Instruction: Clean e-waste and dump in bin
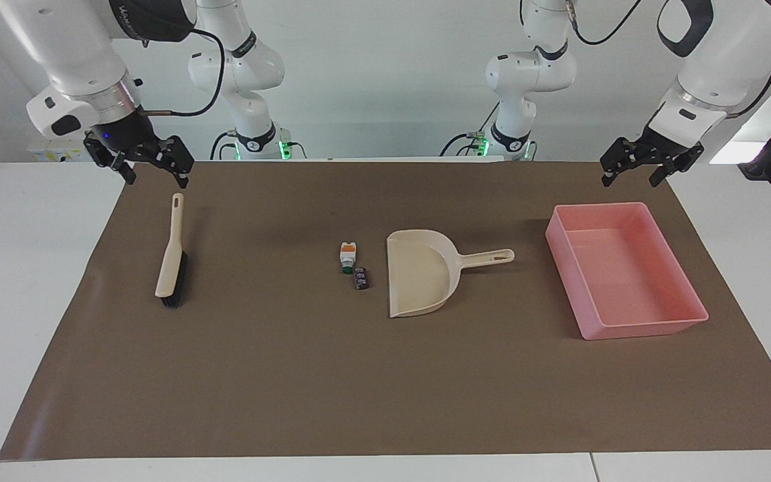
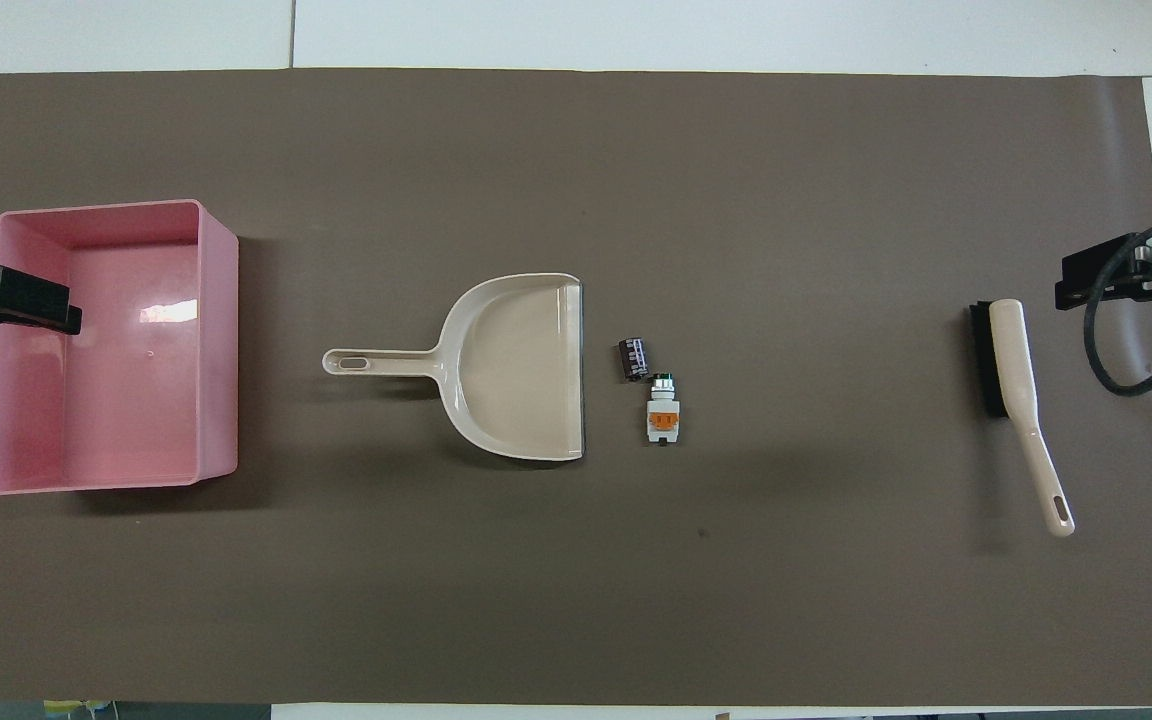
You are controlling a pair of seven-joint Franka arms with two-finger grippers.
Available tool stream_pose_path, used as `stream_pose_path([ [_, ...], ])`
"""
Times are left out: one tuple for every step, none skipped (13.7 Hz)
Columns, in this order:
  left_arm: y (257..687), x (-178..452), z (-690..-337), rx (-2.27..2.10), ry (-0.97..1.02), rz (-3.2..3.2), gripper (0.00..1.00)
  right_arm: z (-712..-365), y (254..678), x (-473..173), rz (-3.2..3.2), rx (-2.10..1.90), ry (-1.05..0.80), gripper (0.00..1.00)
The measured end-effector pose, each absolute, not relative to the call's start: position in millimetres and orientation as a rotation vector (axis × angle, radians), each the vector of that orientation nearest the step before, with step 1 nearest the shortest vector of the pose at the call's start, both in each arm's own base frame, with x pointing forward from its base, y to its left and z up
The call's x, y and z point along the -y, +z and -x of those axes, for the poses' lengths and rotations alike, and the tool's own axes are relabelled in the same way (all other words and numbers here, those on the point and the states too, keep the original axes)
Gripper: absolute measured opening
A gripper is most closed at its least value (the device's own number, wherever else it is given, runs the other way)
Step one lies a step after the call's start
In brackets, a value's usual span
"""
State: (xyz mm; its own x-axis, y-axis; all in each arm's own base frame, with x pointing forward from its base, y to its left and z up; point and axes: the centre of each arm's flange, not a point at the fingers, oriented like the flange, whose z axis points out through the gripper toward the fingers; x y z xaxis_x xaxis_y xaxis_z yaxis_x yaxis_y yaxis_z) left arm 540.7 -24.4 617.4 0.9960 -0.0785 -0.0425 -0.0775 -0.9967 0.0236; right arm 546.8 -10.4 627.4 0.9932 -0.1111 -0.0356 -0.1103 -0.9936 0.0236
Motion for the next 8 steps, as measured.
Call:
stream_pose_path([
  [617.5, 24.4, -540.8, 0.122, -0.067, -3.117, 1.0, -546.8, 627.4, 10.4, -3.115, 0.173, -0.057, 1.0],
  [617.5, 24.3, -540.8, 0.121, -0.066, -3.117, 1.0, -546.8, 627.4, 10.4, -3.115, 0.173, -0.057, 1.0],
  [617.5, 24.3, -540.8, 0.121, -0.065, -3.117, 1.0, -546.8, 627.4, 10.4, -3.115, 0.173, -0.058, 1.0],
  [617.6, 24.4, -540.9, 0.122, -0.065, -3.117, 1.0, -546.7, 626.9, 10.5, -3.115, 0.173, -0.059, 1.0],
  [617.5, 24.4, -540.9, 0.122, -0.065, -3.117, 1.0, -546.6, 625.2, 10.7, -3.114, 0.174, -0.065, 1.0],
  [617.5, 24.4, -540.9, 0.122, -0.065, -3.117, 1.0, -546.4, 622.9, 11.3, -3.114, 0.175, -0.072, 1.0],
  [617.5, 24.4, -540.9, 0.122, -0.065, -3.117, 1.0, -546.3, 621.6, 12.4, -3.114, 0.178, -0.077, 1.0],
  [617.5, 24.6, -540.9, 0.124, -0.065, -3.117, 1.0, -546.2, 620.6, 14.0, -3.114, 0.177, -0.08, 1.0],
])
